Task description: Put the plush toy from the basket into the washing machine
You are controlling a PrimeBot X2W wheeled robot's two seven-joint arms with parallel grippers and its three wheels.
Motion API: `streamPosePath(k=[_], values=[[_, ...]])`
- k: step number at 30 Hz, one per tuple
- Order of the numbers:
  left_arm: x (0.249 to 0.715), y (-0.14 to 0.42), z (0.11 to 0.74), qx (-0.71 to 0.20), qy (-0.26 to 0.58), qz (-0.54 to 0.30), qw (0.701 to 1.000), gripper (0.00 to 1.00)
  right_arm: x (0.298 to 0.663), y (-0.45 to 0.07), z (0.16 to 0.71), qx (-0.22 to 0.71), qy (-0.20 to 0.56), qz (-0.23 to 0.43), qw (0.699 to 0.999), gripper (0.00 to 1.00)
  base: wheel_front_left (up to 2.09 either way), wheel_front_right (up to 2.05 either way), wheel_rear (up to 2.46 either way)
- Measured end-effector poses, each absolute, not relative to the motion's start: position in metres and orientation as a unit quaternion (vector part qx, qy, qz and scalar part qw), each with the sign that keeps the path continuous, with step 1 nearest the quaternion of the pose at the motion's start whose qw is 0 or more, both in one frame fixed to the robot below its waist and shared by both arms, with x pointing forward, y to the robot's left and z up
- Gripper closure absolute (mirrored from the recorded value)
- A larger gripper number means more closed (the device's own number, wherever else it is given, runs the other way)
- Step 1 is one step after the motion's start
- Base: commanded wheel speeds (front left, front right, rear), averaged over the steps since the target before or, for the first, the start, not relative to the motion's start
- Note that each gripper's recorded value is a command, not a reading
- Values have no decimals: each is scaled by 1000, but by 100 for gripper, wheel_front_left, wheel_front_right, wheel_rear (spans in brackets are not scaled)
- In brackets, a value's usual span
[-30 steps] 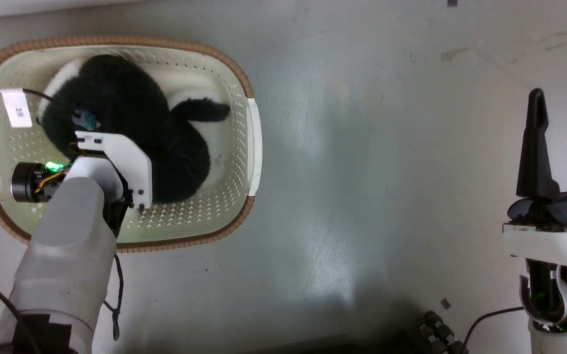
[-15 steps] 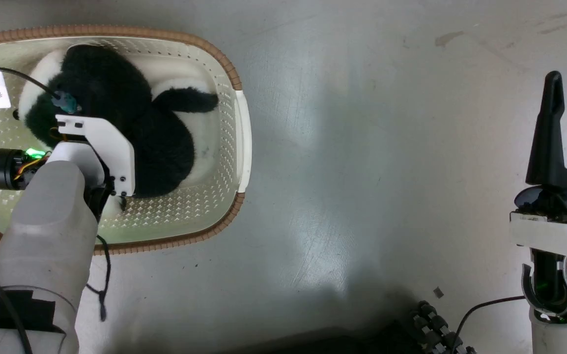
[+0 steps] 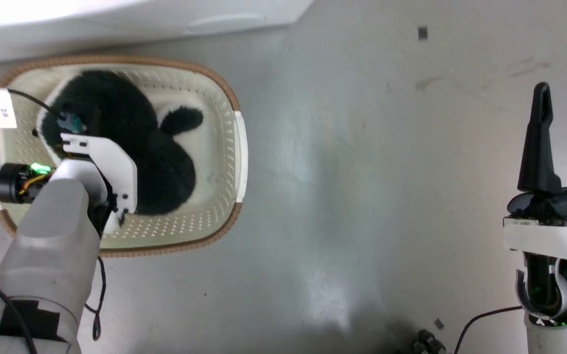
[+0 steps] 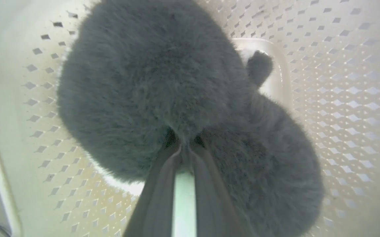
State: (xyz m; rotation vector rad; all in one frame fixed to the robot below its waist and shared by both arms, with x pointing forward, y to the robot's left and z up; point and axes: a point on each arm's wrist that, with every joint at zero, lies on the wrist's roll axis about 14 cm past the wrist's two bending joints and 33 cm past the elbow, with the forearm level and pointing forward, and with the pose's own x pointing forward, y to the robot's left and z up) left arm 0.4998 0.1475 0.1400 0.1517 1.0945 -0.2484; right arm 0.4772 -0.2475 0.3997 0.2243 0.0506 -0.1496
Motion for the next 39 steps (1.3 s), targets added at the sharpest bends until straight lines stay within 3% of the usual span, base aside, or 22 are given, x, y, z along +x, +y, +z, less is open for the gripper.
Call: streamPosePath(k=[39], values=[[461,151,375,19,223,-106,969,100,401,-205,511,144,-67,-15,987,0,0,0,0]])
